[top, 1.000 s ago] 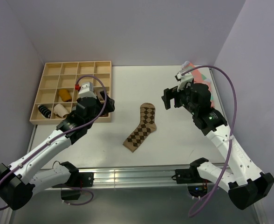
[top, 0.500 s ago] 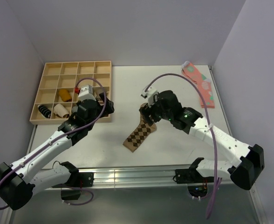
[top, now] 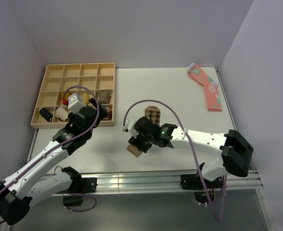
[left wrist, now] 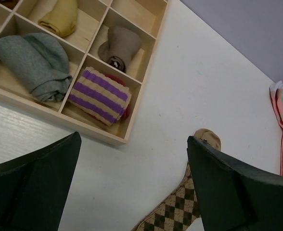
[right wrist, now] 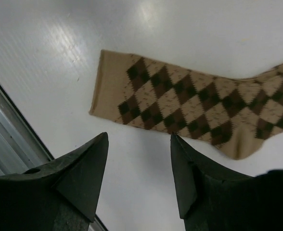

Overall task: Roll the socks
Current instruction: Roll the sock at the center of the board.

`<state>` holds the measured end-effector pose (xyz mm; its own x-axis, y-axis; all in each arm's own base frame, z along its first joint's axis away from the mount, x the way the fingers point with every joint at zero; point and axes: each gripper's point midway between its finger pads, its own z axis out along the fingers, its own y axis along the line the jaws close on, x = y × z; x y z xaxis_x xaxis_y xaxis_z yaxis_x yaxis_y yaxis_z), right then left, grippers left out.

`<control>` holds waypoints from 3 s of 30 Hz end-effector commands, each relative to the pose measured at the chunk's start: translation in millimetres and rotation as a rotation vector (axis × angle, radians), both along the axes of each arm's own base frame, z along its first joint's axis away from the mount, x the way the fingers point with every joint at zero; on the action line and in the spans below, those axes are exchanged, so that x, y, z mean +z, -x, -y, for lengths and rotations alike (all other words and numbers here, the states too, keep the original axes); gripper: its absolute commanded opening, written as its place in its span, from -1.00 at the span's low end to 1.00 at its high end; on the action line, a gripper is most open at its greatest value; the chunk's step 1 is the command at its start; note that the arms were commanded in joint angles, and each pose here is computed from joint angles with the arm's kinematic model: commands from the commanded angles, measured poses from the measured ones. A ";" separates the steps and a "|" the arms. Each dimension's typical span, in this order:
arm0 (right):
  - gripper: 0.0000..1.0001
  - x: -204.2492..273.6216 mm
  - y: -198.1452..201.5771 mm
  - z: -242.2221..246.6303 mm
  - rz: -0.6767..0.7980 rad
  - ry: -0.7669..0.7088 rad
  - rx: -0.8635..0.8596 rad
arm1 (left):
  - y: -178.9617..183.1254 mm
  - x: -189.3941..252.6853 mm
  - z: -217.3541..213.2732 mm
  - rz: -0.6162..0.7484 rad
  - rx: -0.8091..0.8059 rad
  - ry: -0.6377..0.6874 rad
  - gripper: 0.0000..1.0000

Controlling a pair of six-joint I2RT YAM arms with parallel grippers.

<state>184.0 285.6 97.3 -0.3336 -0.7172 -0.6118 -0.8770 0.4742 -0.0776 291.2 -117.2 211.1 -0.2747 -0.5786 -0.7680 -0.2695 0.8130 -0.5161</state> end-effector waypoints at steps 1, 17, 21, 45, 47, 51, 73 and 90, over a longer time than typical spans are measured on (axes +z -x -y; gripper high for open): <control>0.21 -7.6 11.9 -21.3 -0.004 0.027 0.039 | 0.7 17.6 -11.5 0.041 0.069 0.039 0.96; -0.03 -49.0 39.9 -59.9 -0.049 0.135 0.146 | 1.4 21.6 -23.5 0.036 0.079 0.010 0.97; -0.07 -55.3 35.0 -63.9 -0.040 0.155 0.131 | 0.9 19.5 -27.4 0.035 0.079 0.006 0.98; -0.06 -59.5 22.2 -63.5 0.014 0.174 0.089 | -10.0 3.6 -25.0 0.021 0.050 0.011 0.97; -0.06 -61.1 22.1 -63.1 0.014 0.178 0.089 | -11.1 1.3 -25.4 0.017 0.052 0.011 0.97; -0.06 -64.5 20.8 -61.5 0.018 0.191 0.087 | -13.0 1.3 -24.3 0.017 0.046 0.011 0.97; -0.74 -24.5 7.7 -29.5 -0.367 -0.023 0.188 | -15.2 -9.9 -7.2 0.037 -0.049 0.047 0.88; -0.85 -48.3 -9.6 32.3 -0.932 -0.107 -0.038 | -2.4 -14.4 78.3 0.255 -0.358 0.012 0.62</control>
<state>199.3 259.9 43.7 -0.6989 -0.6802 -0.2211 -0.6323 0.4431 0.6355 290.9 -176.9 178.4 -0.3203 -0.5062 -0.8007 0.0669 0.8311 -0.5521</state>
